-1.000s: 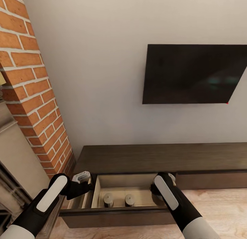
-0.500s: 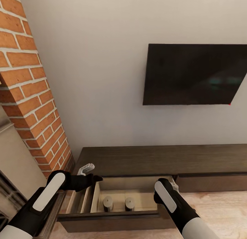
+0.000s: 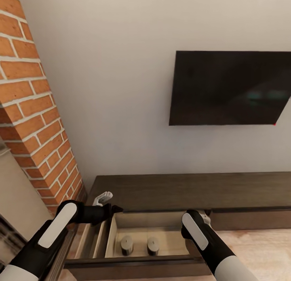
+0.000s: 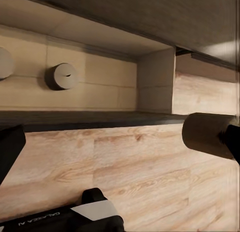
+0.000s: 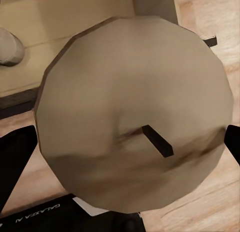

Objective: Place each of the two pumpkins and all three candles from the living room inside a cabinet in the living room (use any cabinet), then make sure every cabinet is closed, and position the cauldron so it is next to a table in the living room.

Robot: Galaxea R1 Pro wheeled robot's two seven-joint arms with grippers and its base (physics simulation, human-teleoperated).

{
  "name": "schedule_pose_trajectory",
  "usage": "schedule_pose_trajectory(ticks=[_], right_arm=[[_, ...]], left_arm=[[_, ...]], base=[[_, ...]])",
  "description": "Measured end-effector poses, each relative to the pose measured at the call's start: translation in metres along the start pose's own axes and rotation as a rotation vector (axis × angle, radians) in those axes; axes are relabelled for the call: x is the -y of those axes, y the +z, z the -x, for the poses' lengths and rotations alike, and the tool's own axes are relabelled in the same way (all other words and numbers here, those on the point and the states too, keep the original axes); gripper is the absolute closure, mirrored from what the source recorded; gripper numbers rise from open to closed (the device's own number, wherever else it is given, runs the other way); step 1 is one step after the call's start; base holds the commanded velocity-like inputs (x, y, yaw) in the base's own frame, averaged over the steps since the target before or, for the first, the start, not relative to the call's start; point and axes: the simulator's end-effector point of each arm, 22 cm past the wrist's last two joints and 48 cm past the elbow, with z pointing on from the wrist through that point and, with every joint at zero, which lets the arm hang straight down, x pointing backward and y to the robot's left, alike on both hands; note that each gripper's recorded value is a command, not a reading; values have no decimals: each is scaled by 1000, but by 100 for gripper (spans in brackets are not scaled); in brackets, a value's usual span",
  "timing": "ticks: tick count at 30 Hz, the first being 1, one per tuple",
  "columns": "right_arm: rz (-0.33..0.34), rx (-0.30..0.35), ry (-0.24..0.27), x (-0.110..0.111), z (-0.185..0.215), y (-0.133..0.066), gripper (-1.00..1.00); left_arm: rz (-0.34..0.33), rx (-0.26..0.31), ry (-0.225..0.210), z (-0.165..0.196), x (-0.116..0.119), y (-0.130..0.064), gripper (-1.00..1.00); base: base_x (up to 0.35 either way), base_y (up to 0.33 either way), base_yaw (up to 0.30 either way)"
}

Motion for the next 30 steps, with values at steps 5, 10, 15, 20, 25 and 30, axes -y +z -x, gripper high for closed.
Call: schedule_pose_trajectory(ticks=[5,10,15,20,25,30], right_arm=[[-1,8,11,0,1,0,100],[-2,10,15,0,2,1,100],[0,10,15,0,2,1,100],[18,9,13,-5,1,1,100],[21,8,12,-5,1,2,100],[23,8,13,-5,1,2,100]], left_arm=[[-50,-15,-25,-3,11,-1,-100],[-56,-17,-29,-3,13,-1,-100],[-56,-18,-31,-4,12,0,-100],[-54,-19,-33,-4,11,0,-100],[-54,-19,-34,-4,12,0,-100],[-56,-18,-34,-4,13,1,-100]], base=[[156,0,0],[68,-21,0],[37,-187,0],[144,-28,0],[195,42,0],[233,11,0]])
